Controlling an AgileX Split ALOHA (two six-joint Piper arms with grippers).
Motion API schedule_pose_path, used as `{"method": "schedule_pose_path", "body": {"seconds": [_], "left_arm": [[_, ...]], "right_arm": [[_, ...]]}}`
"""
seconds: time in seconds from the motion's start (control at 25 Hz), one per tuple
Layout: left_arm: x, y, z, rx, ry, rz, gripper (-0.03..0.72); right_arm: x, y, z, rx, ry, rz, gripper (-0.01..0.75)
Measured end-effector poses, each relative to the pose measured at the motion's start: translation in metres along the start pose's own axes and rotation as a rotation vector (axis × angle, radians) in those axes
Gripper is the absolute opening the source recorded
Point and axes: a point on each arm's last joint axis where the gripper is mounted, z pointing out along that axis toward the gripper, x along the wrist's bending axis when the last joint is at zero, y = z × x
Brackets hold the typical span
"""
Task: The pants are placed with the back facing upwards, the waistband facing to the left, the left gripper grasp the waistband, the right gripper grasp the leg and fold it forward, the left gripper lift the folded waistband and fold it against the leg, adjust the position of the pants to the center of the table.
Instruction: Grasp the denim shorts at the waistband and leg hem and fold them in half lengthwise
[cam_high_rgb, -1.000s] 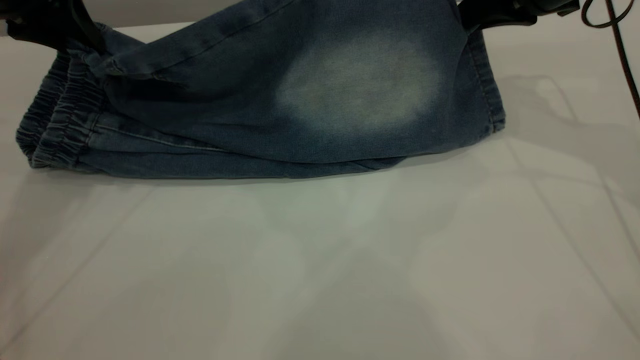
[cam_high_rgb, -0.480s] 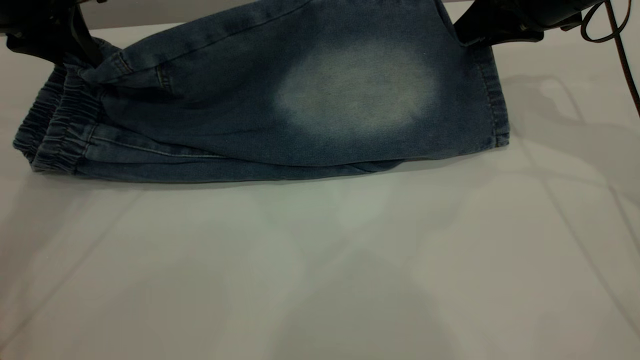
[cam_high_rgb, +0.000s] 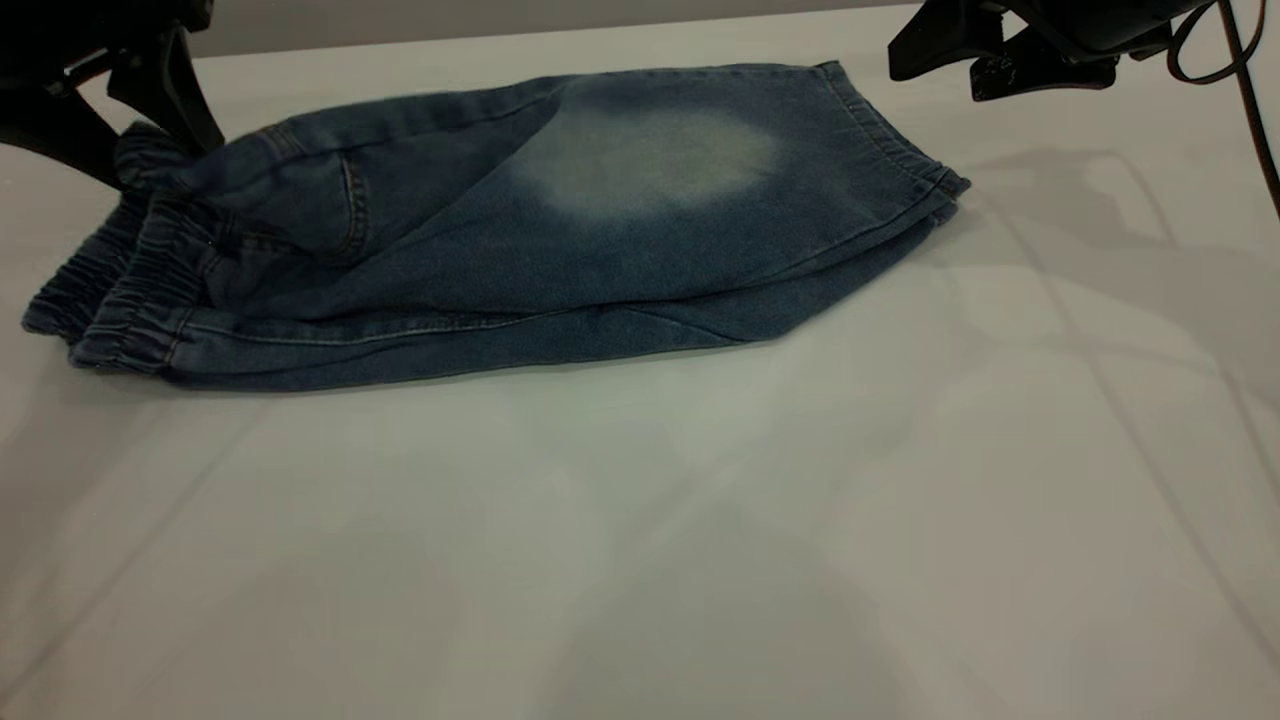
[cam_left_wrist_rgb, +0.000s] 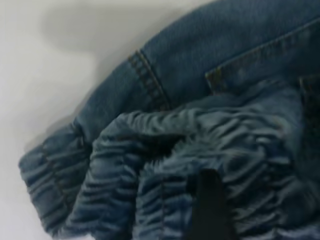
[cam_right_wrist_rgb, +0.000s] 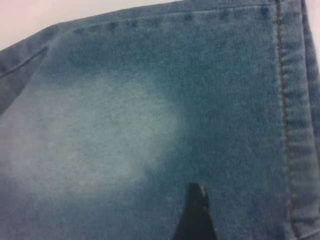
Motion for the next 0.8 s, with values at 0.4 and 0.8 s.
{"method": "schedule_pose_path", "body": {"seconds": [0.4, 0.8], "left_arm": [[-0.009, 0.033, -0.045, -0.094, 0.018, 0.075, 0.507], [-0.004, 0.015, -0.089, 0.011, 0.124, 0.091, 0.507]], "right_arm": [[0.011, 0.017, -0.002, -0.025, 0.092, -0.013, 0.494], [0.031, 0.042, -0.004, 0.015, 0.125, -0.07, 0.494]]}}
